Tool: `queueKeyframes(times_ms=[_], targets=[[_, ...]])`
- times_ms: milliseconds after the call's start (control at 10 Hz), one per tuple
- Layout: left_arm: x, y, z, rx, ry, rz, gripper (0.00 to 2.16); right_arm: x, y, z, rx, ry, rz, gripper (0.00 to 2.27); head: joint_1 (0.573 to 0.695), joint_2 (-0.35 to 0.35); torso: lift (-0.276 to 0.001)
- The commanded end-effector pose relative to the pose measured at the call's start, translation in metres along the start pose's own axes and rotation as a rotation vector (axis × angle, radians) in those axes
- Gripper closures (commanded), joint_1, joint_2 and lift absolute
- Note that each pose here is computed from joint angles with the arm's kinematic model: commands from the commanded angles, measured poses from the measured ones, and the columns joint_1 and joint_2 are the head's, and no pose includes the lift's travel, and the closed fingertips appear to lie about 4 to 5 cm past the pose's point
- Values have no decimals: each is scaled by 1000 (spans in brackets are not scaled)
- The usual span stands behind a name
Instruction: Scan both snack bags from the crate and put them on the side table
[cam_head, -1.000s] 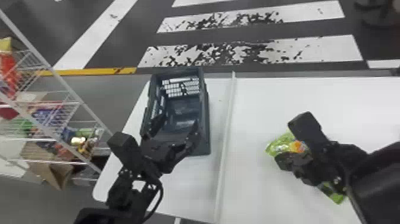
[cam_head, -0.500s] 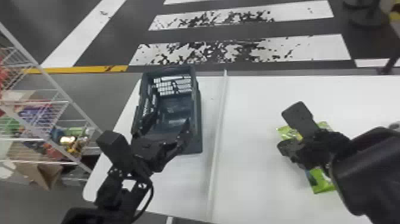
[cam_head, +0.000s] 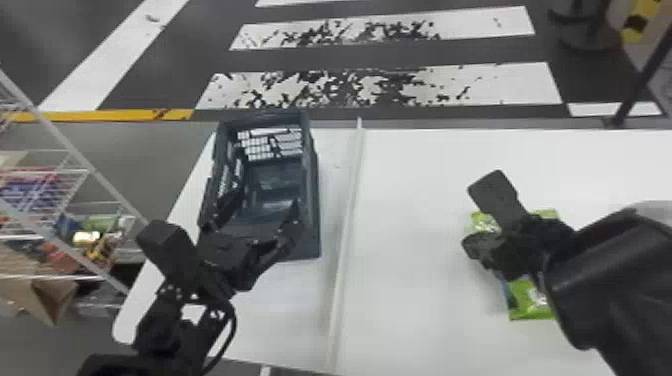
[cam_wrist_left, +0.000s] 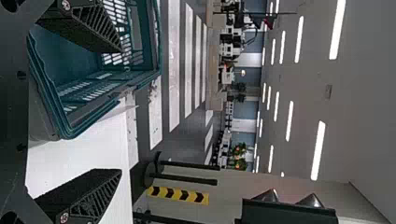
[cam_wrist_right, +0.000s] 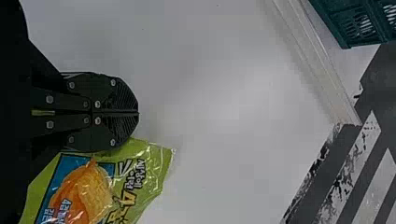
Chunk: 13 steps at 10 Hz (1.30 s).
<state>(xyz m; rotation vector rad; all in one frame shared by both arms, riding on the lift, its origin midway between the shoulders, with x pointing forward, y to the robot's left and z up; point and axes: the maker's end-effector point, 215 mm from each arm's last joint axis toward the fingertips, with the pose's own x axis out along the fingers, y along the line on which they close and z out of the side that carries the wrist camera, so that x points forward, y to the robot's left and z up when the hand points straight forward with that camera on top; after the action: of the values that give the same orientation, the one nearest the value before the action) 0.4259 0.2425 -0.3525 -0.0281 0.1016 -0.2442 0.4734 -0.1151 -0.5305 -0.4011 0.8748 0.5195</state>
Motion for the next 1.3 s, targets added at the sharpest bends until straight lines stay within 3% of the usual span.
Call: queueKeyframes(times_ms=[0, 400, 800, 1000, 1200], targets=[[0, 0, 0, 0, -1, 0, 83, 1, -10, -2, 0, -1, -14, 2246, 695, 160, -87], [0, 2, 0, 0, 0, 1, 83, -4, -12, -10, 6, 2, 8, 2246, 695, 133, -87], [1, 1, -2, -4, 2, 2, 83, -52, 3, -18, 58, -50, 64, 2246, 695, 150, -87], [2, 1, -4, -6, 7, 0, 83, -98, -23, -6, 130, -127, 31, 2246, 695, 141, -87], [2, 1, -6, -7, 9, -1, 83, -108, -60, -23, 176, -112, -32, 2246, 695, 96, -87]])
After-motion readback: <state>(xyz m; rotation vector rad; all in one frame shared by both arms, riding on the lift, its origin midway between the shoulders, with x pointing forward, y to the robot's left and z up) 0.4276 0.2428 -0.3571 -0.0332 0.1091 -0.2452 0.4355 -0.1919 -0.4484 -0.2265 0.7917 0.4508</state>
